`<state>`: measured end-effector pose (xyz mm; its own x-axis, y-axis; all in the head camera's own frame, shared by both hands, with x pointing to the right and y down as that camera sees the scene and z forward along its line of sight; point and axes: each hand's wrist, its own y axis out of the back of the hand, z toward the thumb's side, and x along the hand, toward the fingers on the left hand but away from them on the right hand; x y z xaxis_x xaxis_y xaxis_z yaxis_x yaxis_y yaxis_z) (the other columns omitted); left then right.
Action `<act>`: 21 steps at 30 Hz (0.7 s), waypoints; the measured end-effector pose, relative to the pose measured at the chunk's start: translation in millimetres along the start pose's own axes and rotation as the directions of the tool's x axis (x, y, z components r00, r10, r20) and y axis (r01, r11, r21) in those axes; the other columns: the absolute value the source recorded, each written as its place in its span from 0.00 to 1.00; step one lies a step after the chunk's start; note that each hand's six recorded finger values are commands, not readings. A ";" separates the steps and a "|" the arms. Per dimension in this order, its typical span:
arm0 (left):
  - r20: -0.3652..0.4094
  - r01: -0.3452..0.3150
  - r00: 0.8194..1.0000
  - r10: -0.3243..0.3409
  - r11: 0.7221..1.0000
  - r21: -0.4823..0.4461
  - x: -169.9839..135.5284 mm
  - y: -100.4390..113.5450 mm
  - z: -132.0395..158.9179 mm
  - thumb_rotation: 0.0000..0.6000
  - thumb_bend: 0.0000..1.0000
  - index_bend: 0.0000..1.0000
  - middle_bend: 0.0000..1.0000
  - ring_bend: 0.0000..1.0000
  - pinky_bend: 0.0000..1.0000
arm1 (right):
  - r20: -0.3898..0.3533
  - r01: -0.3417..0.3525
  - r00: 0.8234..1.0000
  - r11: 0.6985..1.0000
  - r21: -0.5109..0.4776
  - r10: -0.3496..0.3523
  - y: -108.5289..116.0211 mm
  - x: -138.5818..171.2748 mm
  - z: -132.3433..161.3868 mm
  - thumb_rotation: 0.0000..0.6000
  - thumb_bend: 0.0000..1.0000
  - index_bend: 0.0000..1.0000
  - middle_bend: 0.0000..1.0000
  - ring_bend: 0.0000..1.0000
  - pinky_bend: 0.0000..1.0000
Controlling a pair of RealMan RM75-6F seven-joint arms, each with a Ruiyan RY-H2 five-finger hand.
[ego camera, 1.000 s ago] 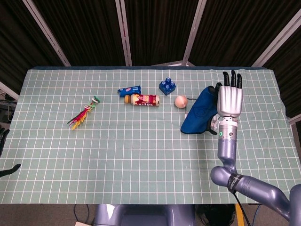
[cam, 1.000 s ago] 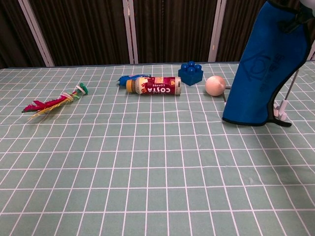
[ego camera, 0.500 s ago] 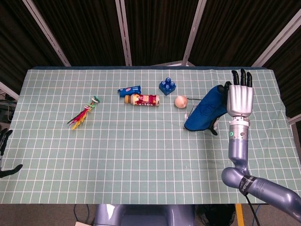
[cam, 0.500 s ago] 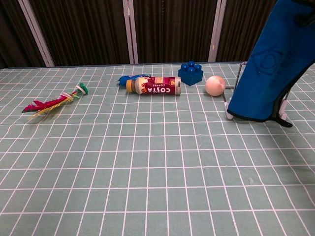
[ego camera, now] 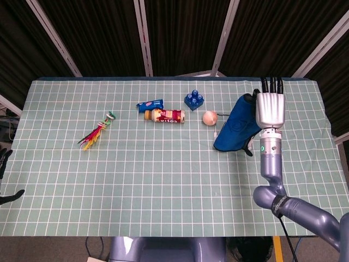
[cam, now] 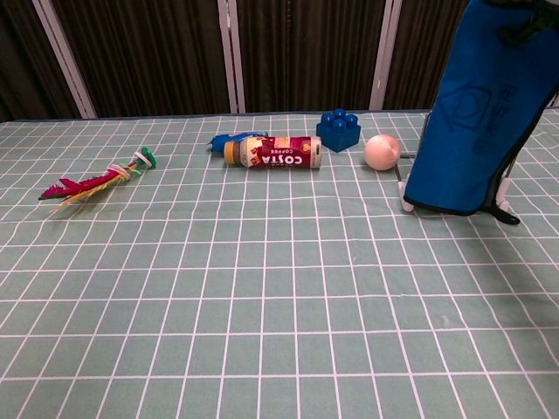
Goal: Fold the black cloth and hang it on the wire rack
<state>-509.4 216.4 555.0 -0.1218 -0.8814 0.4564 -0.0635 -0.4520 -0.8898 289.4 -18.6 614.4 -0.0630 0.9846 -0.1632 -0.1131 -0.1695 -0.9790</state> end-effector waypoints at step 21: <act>-0.031 0.043 0.999 -0.042 0.998 0.039 11.1 -17.8 -0.8 1.00 0.00 0.00 0.00 0.00 0.00 | -0.033 -0.089 0.996 0.996 0.008 0.089 -32.2 -34.8 10.7 1.00 0.46 0.74 0.12 0.00 0.07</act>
<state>-510.4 214.8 575.9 -0.1496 -0.8570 0.4932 -0.0295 -0.4947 -0.8686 284.6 -47.8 652.9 -0.0400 0.9665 -0.2534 -0.1153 -0.2564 -0.9597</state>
